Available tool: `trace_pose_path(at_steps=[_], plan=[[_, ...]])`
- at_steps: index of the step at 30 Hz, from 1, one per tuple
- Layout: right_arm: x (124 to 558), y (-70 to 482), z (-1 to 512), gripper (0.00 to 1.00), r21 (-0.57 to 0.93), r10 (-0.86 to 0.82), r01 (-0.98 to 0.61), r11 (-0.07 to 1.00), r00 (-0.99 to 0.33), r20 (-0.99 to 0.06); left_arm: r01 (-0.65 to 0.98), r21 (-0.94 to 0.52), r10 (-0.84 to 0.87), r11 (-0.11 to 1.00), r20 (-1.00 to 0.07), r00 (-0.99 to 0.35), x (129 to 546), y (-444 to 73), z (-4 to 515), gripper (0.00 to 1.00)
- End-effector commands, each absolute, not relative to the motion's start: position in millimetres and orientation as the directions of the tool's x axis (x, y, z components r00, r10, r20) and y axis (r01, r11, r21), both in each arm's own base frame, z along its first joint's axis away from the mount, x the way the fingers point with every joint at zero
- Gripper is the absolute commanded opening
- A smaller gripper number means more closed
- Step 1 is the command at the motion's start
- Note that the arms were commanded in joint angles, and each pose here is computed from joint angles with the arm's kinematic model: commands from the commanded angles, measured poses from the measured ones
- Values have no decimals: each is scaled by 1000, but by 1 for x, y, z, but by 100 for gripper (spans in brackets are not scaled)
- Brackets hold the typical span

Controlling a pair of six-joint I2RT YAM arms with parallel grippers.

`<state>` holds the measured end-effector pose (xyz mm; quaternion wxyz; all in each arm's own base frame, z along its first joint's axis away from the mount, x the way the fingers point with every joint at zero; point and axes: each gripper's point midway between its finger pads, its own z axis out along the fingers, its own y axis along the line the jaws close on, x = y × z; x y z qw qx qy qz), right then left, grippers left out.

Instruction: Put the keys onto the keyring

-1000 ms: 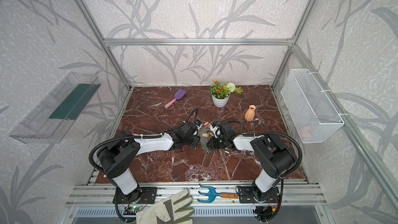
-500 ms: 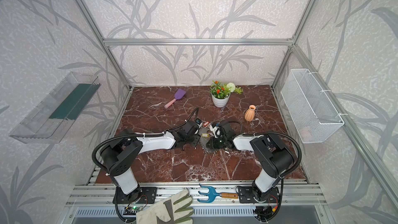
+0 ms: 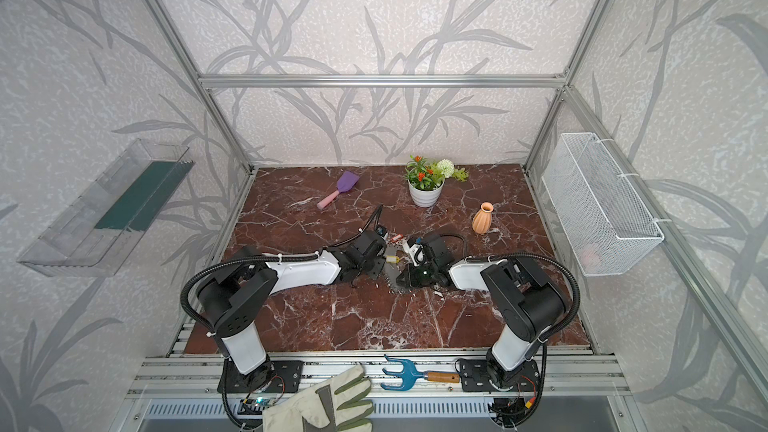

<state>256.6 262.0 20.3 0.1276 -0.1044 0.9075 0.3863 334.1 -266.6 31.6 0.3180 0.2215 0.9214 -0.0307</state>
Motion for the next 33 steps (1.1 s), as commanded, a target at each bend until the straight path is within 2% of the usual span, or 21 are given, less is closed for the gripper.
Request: trace_pose_path(at_steps=[1,12,17,24,33], plan=[[241,251,0,0,653,-108,-245,716,-964,-243,369,114,364,922,-577,-731,341,-250,28,52],[239,252,-9,0,659,-112,-230,717,-970,-216,344,76,323,936,-573,-754,342,-240,28,53],[240,254,-9,0,664,-114,-229,711,-970,-213,358,13,297,934,-586,-754,338,-243,33,54],[240,256,-7,0,674,-112,-229,702,-971,-213,308,21,259,951,-600,-757,341,-222,42,55],[243,259,-2,0,683,-111,-235,692,-969,-221,308,-51,207,950,-638,-742,334,-219,61,55]])
